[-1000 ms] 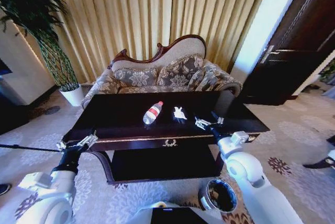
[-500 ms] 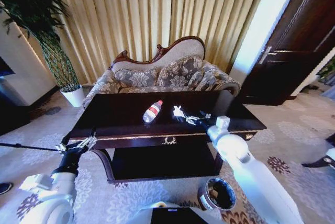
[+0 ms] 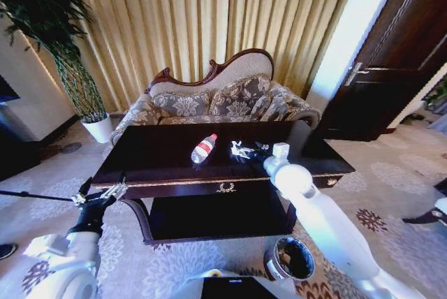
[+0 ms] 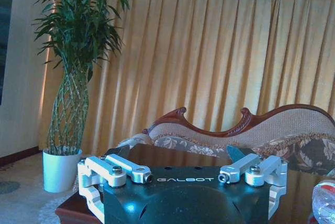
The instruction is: Move to the front of the table and place the trash on the table into the trash bin.
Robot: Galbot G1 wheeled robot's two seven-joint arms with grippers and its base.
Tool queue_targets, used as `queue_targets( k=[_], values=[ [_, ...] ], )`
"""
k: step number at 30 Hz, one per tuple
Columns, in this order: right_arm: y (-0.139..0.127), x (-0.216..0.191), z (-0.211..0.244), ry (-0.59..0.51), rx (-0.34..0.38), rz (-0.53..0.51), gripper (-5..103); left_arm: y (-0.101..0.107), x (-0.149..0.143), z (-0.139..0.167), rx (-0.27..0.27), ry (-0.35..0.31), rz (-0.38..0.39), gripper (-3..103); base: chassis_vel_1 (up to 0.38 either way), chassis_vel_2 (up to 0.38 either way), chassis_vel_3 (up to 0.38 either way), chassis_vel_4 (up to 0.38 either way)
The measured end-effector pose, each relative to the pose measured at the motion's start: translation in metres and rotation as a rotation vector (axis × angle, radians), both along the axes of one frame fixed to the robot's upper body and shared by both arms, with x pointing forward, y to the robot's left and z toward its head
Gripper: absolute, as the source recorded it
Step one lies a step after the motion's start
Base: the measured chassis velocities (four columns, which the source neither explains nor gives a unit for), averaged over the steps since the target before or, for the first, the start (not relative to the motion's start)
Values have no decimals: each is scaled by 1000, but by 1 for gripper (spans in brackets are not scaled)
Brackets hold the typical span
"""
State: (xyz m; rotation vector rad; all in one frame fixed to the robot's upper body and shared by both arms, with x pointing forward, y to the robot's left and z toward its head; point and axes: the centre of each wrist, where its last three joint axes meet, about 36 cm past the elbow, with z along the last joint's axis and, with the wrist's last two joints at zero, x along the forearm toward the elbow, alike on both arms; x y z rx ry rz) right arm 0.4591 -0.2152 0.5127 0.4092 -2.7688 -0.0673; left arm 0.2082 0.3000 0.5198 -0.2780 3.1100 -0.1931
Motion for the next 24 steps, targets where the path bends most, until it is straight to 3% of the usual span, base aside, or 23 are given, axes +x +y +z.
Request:
queue_targets(
  k=[18,19,22,24],
  values=[
    [15,25,-29,62,-46,-32,101,0,2,1,-1,-12,-4,100,0,0,0,0],
    [14,27,-30,62,-54,-35,93,0,2,1,-1,-14,-4,100,0,0,0,0],
    [14,28,-31,61,-57,-37,88,0,3,2,-1,-16,-6,100,0,0,0,0],
    [13,29,-32,62,-59,-39,76,0,3,2,1,-19,-8,100,0,0,0,0]
  ],
)
